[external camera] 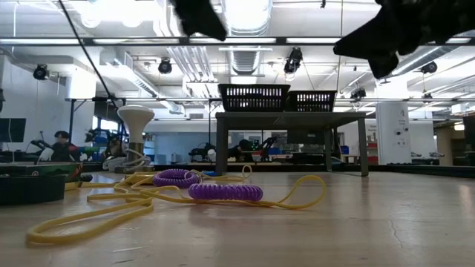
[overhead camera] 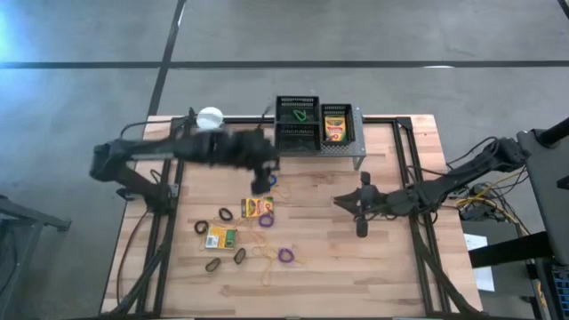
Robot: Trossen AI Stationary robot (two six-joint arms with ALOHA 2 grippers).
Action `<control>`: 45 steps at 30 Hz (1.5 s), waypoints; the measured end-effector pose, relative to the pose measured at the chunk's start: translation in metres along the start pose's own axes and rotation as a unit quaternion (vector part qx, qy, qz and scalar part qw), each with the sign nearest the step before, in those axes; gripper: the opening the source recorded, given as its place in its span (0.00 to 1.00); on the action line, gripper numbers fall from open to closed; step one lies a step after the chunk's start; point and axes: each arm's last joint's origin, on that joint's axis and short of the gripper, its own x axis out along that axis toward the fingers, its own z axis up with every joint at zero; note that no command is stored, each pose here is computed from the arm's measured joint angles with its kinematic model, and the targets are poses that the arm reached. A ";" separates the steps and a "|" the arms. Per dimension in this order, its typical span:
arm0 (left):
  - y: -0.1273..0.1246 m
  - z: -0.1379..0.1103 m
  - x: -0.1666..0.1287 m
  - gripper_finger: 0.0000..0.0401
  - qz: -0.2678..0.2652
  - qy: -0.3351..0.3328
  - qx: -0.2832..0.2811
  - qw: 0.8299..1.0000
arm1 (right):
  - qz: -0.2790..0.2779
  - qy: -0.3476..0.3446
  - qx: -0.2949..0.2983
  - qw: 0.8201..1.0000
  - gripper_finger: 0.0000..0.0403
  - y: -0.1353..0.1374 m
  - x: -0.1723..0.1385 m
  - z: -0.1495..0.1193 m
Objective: Pick & Place Office Desk Supplies
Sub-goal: Put the yellow rubber band into the bottom left black bin
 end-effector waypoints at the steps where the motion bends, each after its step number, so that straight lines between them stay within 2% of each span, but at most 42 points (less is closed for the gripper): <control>1: -0.012 -0.012 0.002 0.27 0.004 -0.004 0.002 1.000 | 0.003 -0.010 0.010 1.000 0.11 -0.001 -0.001 -0.003; 4: -0.045 -0.051 0.007 0.26 0.011 -0.025 -0.012 1.000 | 0.014 -0.045 0.045 0.998 0.11 -0.006 -0.003 -0.011; 8: -0.072 -0.105 0.014 0.26 -0.009 -0.048 -0.090 0.995 | 0.009 -0.066 0.085 0.994 0.11 -0.015 -0.004 -0.019; 12: -0.079 -0.156 0.023 0.26 -0.008 -0.057 -0.184 0.981 | -0.010 -0.060 0.110 0.992 0.11 -0.022 0.000 -0.023; 16: -0.078 -0.202 0.032 0.26 0.006 -0.037 -0.254 0.966 | -0.030 -0.022 0.093 0.995 0.14 -0.019 0.014 -0.022; 20: -0.074 -0.230 0.037 0.26 0.018 -0.013 -0.309 0.951 | -0.039 0.040 0.069 0.996 0.19 -0.012 0.042 -0.019; 24: -0.073 -0.237 0.038 0.26 0.021 -0.008 -0.312 0.950 | -0.017 0.095 0.051 0.994 0.25 -0.012 0.081 -0.015; 29: -0.075 -0.231 0.037 0.26 0.013 -0.015 -0.297 0.955 | 0.010 0.155 0.025 0.988 0.32 -0.017 0.129 -0.015; 32: -0.079 -0.226 0.036 0.26 0.000 -0.017 -0.274 0.962 | 0.008 0.211 0.005 0.978 0.35 -0.014 0.147 -0.011; 37: -0.087 -0.220 0.033 0.26 -0.016 -0.022 -0.254 0.967 | -0.029 0.352 -0.029 0.935 0.36 -0.009 0.144 -0.006; 40: -0.093 -0.216 0.033 0.26 -0.025 -0.023 -0.229 0.973 | -0.033 0.399 -0.047 0.915 0.35 -0.002 0.130 -0.006; 42: -0.097 -0.215 0.035 0.26 -0.023 -0.020 -0.212 0.977 | -0.028 0.388 -0.058 0.919 0.34 0.004 0.122 -0.007; 45: -0.101 -0.212 0.038 0.26 -0.020 -0.015 -0.205 0.979 | -0.024 0.345 -0.061 0.936 0.32 0.012 0.114 -0.012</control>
